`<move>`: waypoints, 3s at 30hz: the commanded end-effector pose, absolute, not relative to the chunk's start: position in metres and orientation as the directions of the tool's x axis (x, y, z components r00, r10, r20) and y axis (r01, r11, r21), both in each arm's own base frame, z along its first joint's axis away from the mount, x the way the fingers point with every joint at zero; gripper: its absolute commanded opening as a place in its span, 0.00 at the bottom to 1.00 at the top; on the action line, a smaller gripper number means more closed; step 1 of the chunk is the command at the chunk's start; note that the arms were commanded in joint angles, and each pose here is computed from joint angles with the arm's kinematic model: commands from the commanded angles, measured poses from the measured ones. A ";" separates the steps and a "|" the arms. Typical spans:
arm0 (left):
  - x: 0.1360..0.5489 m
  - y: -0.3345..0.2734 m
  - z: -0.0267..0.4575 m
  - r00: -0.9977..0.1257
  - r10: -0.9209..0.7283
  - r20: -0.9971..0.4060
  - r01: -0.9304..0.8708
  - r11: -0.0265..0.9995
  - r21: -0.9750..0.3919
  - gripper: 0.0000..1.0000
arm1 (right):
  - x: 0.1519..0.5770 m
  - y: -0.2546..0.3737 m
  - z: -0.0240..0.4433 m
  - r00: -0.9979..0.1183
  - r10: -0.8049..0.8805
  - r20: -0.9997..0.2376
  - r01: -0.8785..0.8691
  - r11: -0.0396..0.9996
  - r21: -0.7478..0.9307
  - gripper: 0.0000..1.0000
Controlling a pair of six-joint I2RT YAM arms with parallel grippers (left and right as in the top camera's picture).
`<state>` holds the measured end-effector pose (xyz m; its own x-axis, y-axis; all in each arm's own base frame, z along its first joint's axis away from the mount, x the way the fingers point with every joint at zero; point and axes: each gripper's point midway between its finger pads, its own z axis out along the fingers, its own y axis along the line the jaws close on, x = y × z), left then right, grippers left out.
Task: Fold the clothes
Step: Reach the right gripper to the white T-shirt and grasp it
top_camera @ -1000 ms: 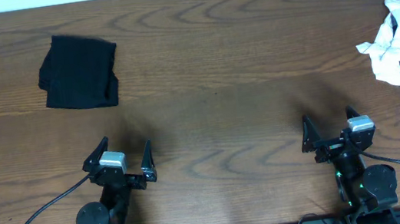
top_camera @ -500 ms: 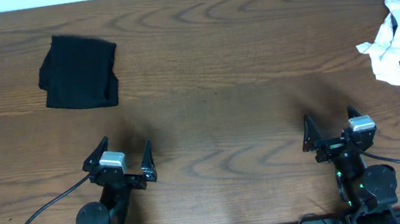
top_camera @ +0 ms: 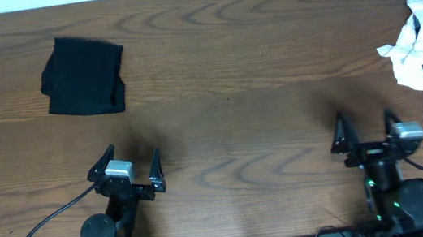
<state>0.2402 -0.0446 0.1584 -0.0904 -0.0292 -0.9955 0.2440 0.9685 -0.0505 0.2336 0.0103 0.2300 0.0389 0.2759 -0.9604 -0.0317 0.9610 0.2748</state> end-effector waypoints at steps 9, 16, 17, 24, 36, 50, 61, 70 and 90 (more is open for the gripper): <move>0.239 -0.045 0.143 -0.133 -0.011 -0.991 0.244 0.969 -0.043 0.98 | 0.241 -0.003 0.366 0.039 0.303 -0.952 0.059 0.951 0.305 0.99; 0.239 -0.045 0.144 -0.132 -0.011 -0.991 0.245 0.969 -0.043 0.98 | 0.307 -0.022 0.401 -0.188 0.281 -0.941 0.239 0.942 0.233 0.99; 0.239 -0.045 0.144 -0.132 -0.011 -0.991 0.245 0.969 -0.043 0.98 | 0.315 -0.027 0.401 -0.222 0.282 -0.933 0.266 0.939 0.220 0.99; 0.239 -0.045 0.144 -0.132 -0.011 -0.991 0.245 0.969 -0.043 0.98 | 0.357 -0.107 0.357 -0.413 0.371 -0.831 0.519 0.846 0.120 0.99; 0.239 -0.045 0.143 -0.133 -0.011 -0.991 0.245 0.969 -0.043 0.98 | 0.354 -0.241 0.254 -0.570 0.477 -0.669 0.658 0.752 -0.024 0.81; 0.239 -0.045 0.144 -0.132 -0.011 -0.991 0.245 0.969 -0.043 0.98 | 0.390 -0.281 0.106 -0.793 0.406 -0.454 0.491 0.867 -0.083 0.64; 0.239 -0.045 0.143 -0.133 -0.011 -0.991 0.244 0.969 -0.043 0.98 | 0.428 -0.278 0.044 -0.851 0.252 -0.461 0.306 0.951 -0.046 0.62; 0.239 -0.045 0.143 -0.133 -0.011 -0.991 0.245 0.969 -0.043 0.98 | 0.450 -0.279 0.028 -0.865 0.137 -0.483 0.228 0.965 -0.133 0.57; 0.239 -0.045 0.144 -0.132 -0.011 -0.991 0.245 0.969 -0.043 0.98 | 0.451 -0.281 0.028 -0.851 0.168 -0.498 0.262 0.957 -0.124 0.30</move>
